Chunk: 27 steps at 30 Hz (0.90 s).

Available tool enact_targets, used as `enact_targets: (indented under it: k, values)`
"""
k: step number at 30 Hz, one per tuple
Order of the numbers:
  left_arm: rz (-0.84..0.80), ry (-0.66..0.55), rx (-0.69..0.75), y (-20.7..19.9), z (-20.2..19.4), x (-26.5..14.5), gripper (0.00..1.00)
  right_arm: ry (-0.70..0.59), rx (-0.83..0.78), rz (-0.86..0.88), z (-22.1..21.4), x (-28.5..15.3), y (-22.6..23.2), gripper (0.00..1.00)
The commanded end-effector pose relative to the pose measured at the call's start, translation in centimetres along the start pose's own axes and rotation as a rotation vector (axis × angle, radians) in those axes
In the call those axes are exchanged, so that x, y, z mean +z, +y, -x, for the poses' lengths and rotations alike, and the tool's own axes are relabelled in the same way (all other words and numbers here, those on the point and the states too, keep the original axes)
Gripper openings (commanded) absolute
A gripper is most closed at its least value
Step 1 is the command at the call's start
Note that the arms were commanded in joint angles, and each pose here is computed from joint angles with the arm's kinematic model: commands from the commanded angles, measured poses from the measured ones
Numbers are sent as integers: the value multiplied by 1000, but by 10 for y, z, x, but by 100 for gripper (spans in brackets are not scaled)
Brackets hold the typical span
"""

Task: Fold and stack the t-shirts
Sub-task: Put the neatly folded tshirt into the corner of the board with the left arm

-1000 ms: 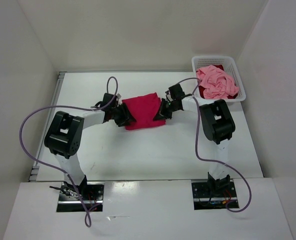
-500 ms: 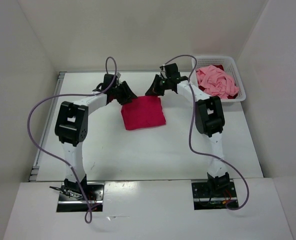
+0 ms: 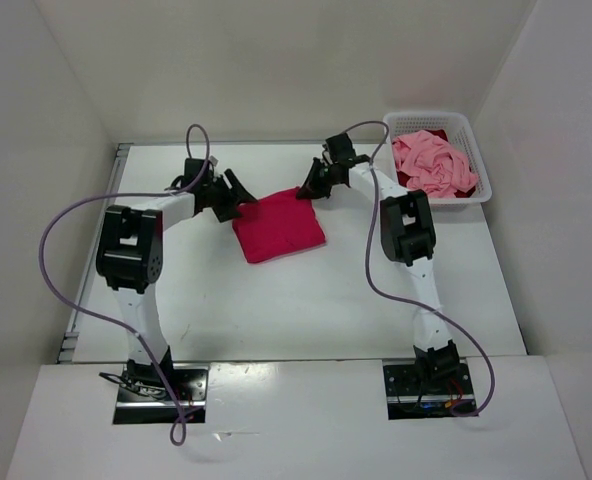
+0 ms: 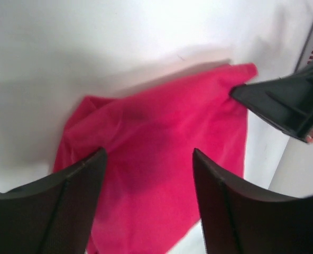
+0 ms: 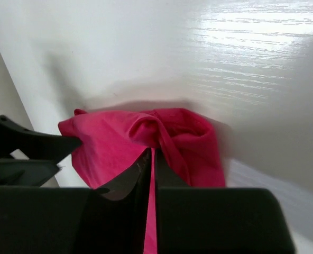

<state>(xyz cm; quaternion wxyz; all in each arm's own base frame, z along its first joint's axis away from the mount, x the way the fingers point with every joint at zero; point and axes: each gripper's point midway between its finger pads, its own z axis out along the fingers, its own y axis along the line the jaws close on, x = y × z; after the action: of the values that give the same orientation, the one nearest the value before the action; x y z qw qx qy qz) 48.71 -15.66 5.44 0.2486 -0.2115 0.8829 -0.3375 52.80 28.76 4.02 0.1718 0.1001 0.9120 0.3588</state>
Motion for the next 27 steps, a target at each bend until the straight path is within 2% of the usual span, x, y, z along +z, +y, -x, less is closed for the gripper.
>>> enact_targets:
  k: [1,2,3,5,8,10,11,12,13,15,19,23,27]
  values:
    - [-51,-95,72,-29,19,-41,76,-54,-52,45,20,-35,36,11]
    - [-66,-130,87,-40,24,-56,78,-57,-61,65,21,-43,45,15]
    - [-46,-159,97,-38,26,-62,78,-55,-72,94,21,-51,56,23]
    - [-11,-184,115,-30,21,-75,80,-73,-107,134,21,-74,75,33]
    - [66,-178,104,-3,2,-80,81,-107,-144,189,20,-108,103,38]
    - [92,-149,111,11,-11,-79,79,-101,-148,183,10,-116,99,38]
    - [110,-113,97,21,-21,-76,76,-131,-179,206,10,-135,112,32]
    - [135,-84,82,34,-32,-71,71,-118,-179,194,1,-135,104,8]
    - [142,-76,78,38,-36,-70,71,-127,-187,183,-2,-141,102,0]
    - [163,-40,82,47,-48,-65,65,-147,-197,168,-13,-161,101,0]
    - [152,18,91,49,-64,-45,65,-196,-210,141,-30,-190,96,1]
    - [149,63,76,51,-73,-26,62,-178,-199,127,-56,-201,82,14]
    - [76,116,75,32,-83,-1,42,-159,-167,126,-78,-207,70,22]
